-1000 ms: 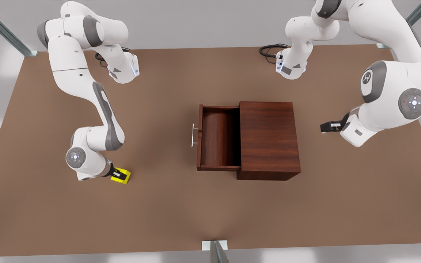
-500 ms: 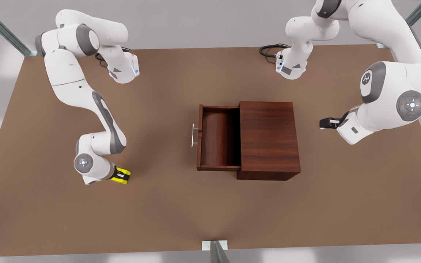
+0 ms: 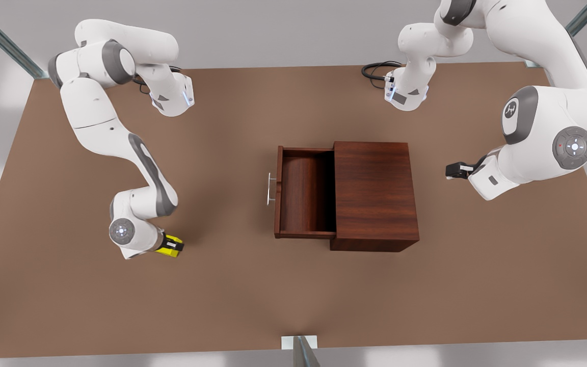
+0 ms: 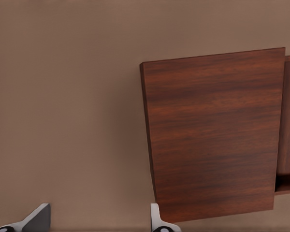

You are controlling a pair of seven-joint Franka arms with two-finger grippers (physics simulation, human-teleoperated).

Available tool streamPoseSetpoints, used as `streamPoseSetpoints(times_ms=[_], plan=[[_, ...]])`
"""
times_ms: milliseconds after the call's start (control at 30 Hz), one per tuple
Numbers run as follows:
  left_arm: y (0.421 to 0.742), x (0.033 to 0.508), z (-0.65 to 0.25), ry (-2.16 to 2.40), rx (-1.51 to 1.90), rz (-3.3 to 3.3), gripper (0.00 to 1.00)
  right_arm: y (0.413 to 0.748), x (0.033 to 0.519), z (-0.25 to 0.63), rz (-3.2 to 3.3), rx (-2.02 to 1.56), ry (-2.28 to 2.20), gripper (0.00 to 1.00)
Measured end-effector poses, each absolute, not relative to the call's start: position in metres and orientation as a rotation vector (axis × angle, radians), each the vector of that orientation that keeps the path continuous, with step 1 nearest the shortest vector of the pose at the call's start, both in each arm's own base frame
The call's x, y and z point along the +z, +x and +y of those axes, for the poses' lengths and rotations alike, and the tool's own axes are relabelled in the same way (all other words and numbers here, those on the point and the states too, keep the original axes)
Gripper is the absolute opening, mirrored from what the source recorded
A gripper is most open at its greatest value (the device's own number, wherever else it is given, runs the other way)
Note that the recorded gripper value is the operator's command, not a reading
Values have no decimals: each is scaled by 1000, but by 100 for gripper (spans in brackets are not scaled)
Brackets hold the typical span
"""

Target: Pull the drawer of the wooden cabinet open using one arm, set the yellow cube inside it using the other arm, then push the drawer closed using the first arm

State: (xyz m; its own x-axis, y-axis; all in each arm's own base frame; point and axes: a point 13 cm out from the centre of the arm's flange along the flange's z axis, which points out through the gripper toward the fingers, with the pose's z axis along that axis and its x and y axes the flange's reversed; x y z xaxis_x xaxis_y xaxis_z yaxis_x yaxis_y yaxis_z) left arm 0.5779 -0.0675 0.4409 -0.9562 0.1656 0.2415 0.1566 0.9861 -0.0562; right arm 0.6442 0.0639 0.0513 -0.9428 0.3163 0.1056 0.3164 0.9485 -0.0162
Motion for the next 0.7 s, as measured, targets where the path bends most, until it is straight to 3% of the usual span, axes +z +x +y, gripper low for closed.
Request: streamPoseSetpoints(times_ms=[33, 133, 233, 433, 700], plan=[[578, 441, -67, -241, 54, -2883, 100, 644, 51, 64, -2995, -5, -489, 88], [578, 442, -68, -253, 54, -2886, 100, 644, 46, 63, -2992, -17, -494, 83], [579, 442, -69, -264, 53, -2887, 100, 646, 43, 64, -2996, -26, -498, 68], [579, 441, -69, -279, 52, -2887, 100, 656, 70, 67, -3021, -80, -514, 68], [580, 442, -69, -291, 52, -2888, 100, 678, 176, 130, -3059, -184, -507, 68]])
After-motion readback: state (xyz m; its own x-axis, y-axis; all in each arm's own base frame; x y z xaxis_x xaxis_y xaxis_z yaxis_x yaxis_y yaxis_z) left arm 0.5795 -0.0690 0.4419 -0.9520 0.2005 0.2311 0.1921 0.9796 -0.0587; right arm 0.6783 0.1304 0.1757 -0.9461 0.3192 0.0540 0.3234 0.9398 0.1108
